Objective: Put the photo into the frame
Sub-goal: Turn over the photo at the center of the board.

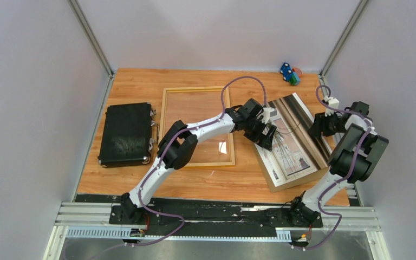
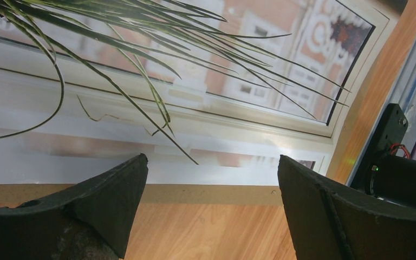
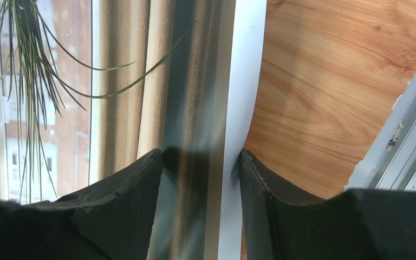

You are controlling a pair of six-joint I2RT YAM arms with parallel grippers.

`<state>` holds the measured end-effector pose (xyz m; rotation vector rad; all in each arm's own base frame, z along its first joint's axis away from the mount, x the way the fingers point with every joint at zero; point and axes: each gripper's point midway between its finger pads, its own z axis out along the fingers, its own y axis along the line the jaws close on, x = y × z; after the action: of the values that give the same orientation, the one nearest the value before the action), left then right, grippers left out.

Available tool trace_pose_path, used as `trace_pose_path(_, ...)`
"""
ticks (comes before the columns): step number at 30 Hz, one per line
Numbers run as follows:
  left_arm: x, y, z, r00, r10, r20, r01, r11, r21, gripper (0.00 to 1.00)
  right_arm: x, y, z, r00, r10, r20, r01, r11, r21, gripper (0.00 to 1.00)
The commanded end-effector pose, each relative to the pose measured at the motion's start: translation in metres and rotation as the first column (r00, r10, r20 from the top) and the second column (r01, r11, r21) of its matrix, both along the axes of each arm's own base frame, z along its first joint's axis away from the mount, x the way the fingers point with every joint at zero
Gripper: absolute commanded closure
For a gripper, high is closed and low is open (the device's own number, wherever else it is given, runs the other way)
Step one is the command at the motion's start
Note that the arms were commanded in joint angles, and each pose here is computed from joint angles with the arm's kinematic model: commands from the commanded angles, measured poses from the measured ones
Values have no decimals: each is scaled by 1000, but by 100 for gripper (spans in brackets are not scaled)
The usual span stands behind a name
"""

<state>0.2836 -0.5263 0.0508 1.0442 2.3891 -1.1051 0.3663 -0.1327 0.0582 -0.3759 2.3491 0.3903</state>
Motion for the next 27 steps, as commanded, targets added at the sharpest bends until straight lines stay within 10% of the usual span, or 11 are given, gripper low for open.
trace_pose_path(1, -14, 15, -47, 1000, -17, -25, 20, 993, 116, 0, 3, 36, 11, 996, 86, 3, -86, 993, 86, 48)
trace_pose_path(27, -14, 14, -49, 999, -22, -26, 25, 992, 120, 0, 6, 39, -2, 994, 103, -29, -103, 995, 6, 43)
